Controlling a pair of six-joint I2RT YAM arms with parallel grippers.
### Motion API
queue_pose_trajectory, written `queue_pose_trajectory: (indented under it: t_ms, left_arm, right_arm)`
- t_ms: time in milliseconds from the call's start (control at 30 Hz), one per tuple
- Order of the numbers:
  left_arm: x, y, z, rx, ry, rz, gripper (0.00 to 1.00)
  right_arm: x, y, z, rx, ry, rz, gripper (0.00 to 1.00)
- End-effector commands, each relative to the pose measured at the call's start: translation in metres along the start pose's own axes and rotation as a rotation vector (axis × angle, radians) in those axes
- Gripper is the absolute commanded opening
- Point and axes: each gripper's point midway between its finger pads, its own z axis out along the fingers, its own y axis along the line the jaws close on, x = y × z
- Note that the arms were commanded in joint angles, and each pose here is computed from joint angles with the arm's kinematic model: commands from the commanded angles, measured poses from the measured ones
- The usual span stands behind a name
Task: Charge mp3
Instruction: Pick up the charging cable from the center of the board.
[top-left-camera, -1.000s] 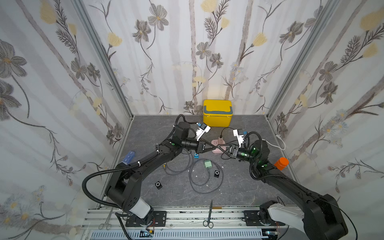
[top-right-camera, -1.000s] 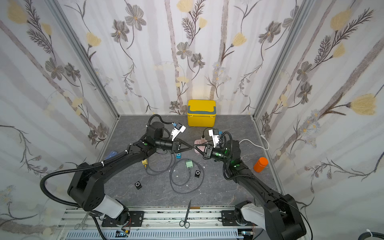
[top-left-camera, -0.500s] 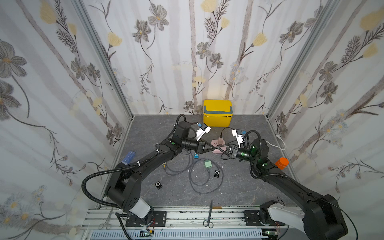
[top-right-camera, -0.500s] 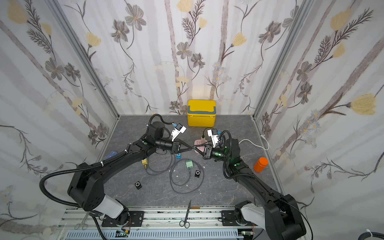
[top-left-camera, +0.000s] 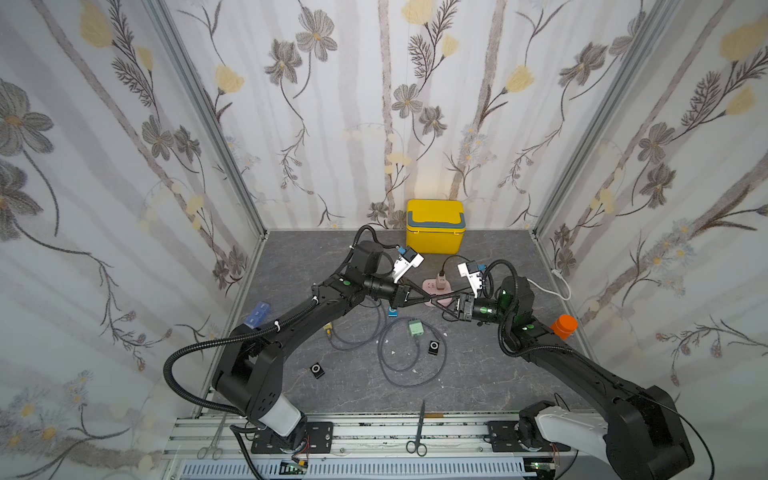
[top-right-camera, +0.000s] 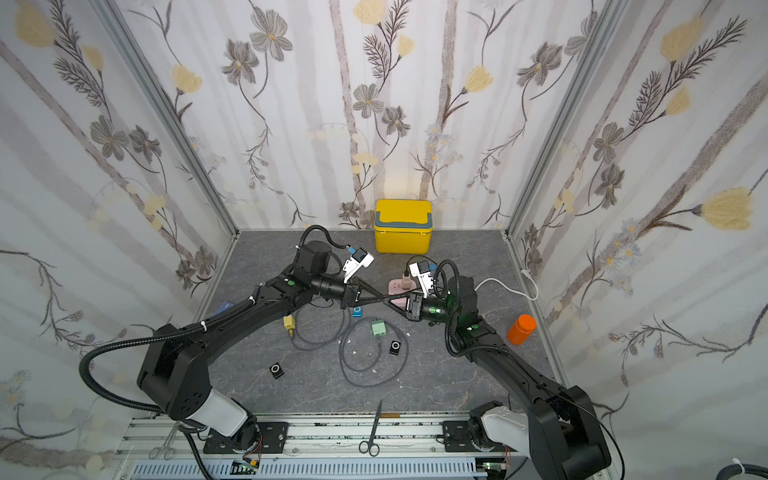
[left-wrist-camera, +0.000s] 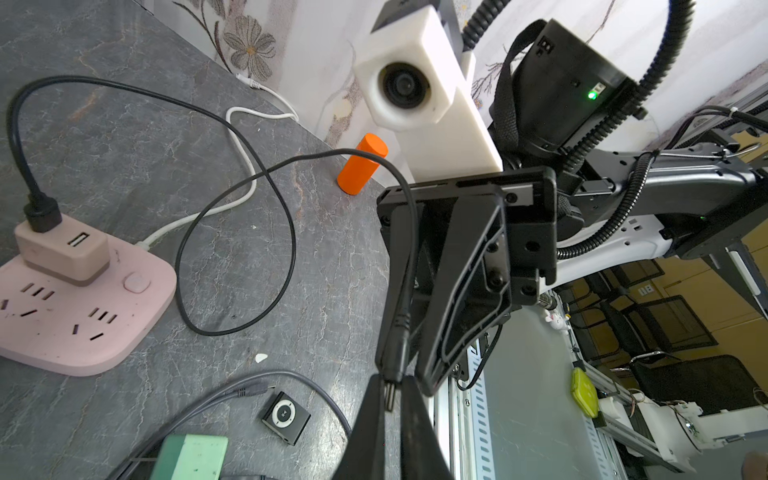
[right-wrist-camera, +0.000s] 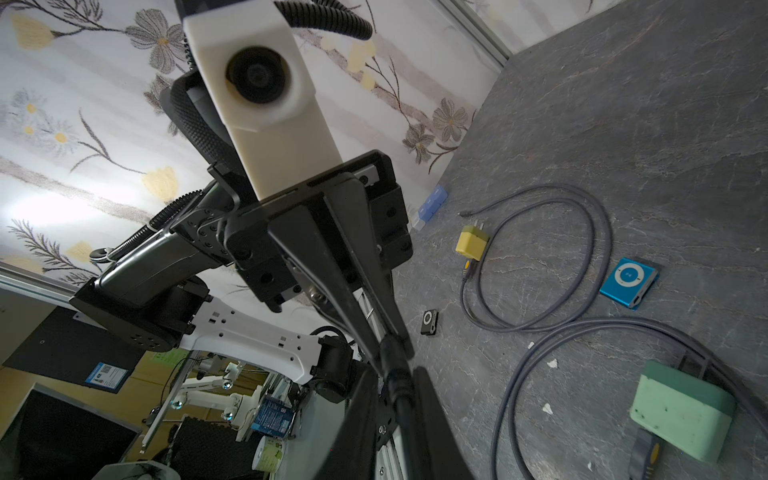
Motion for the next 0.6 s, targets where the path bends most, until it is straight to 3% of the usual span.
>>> queue_pose_trajectory:
  t_ms: [0,200,567]
  left_arm:
    - [-0.001,-0.004,-0.001,0.017,0.011,0.035,0.00]
    - [0.005,-0.005,-0.001,0.019,0.026,0.029,0.00]
    - [0.004,-0.008,-0.001,0.031,0.026,0.037,0.00]
  right_arm:
    - [0.000,0.009,-0.001,-0.029,0.007,-0.037,0.17]
    - [-0.011,0.008,-0.007,-0.008,-0.039,-0.040,0.27]
    - [-0.008,0.002,-0.004,-0.024,-0.018,-0.005,0.25]
